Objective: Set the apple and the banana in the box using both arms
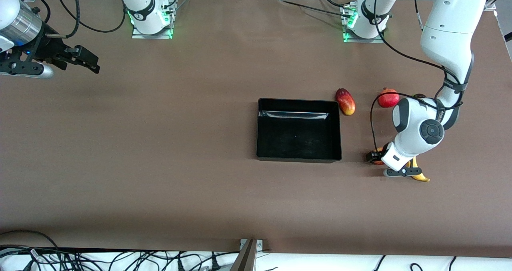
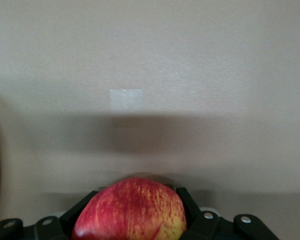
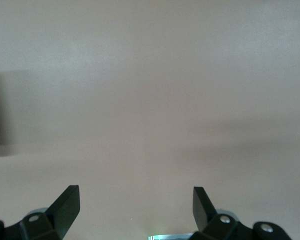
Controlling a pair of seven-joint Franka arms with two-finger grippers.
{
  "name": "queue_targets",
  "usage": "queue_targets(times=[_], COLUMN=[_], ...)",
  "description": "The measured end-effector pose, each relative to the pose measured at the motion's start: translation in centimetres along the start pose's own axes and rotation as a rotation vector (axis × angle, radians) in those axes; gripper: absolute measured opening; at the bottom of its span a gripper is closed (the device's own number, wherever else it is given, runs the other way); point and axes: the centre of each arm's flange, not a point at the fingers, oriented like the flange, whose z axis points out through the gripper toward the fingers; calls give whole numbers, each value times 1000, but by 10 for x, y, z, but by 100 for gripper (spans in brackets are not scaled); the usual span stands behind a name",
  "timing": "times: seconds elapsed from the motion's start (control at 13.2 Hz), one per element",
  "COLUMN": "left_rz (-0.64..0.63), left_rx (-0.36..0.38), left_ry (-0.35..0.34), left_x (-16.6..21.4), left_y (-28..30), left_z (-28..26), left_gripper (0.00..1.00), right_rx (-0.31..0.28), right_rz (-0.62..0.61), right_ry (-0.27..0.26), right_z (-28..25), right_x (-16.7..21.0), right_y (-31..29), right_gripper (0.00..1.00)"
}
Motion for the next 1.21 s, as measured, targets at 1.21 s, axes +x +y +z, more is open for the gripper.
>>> queue_targets(times=[1.21], left_rz=[-76], left_rx=[5], left_ry=[-179], left_x=[-130], left_y=[318], left_z=[-109], left_gripper=[68], right_rx=[-38], right_rz=[-9], right_ry=[45], right_z=[-2], right_x=[13], right_y=[21], right_gripper=[100])
